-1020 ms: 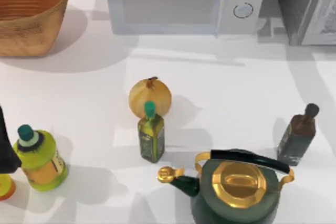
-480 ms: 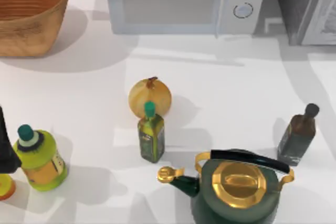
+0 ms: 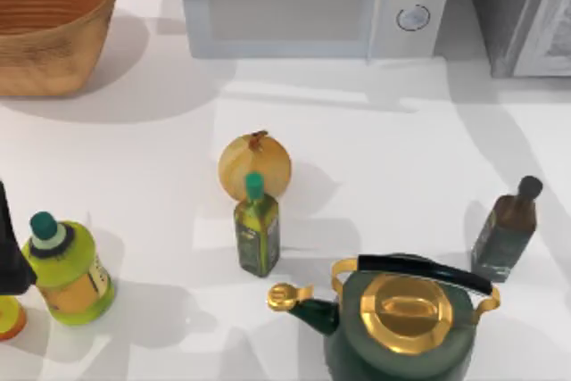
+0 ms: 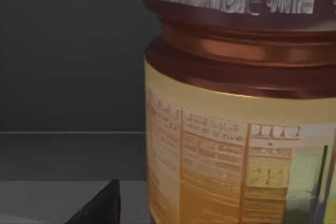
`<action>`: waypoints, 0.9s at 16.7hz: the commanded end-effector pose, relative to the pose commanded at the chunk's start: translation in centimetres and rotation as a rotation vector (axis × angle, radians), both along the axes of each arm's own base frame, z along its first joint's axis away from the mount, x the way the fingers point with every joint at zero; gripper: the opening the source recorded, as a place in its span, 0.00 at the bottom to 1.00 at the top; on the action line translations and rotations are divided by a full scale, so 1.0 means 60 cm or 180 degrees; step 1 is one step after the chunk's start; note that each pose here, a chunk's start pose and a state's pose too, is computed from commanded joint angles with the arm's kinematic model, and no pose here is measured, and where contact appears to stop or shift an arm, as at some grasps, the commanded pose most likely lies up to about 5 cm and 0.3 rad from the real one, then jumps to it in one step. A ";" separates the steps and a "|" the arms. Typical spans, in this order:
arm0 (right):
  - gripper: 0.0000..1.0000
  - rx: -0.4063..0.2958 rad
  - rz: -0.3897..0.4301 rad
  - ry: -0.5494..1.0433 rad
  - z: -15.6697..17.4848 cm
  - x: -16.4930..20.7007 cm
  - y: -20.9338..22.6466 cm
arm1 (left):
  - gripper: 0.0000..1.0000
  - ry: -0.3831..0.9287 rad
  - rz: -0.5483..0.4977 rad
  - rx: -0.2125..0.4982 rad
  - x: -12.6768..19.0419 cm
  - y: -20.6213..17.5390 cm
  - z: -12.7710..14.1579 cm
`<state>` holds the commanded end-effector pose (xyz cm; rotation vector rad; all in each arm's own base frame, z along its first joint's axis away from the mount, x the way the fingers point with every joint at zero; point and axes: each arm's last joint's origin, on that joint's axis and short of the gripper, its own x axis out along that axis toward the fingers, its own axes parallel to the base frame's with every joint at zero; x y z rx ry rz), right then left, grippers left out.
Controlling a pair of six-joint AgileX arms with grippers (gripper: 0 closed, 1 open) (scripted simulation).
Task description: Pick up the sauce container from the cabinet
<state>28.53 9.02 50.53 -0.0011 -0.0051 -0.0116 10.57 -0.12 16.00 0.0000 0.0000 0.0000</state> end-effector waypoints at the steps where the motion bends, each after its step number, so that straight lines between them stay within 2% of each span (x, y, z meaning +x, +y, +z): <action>1: 1.00 0.0001 0.0001 -0.0002 0.000 0.001 0.000 | 1.00 0.0000 0.0000 0.0000 0.000 0.000 0.000; 9: 1.00 0.0004 0.0005 -0.0014 0.004 0.090 0.001 | 1.00 0.0000 0.0000 0.0000 0.000 0.000 0.000; 14: 1.00 0.0004 0.0005 -0.0014 0.003 0.100 0.001 | 1.00 0.0000 0.0000 0.0000 0.000 0.000 0.000; 15: 0.92 0.0004 0.0005 -0.0014 0.003 0.100 0.001 | 1.00 0.0000 0.0000 0.0000 0.000 0.000 0.000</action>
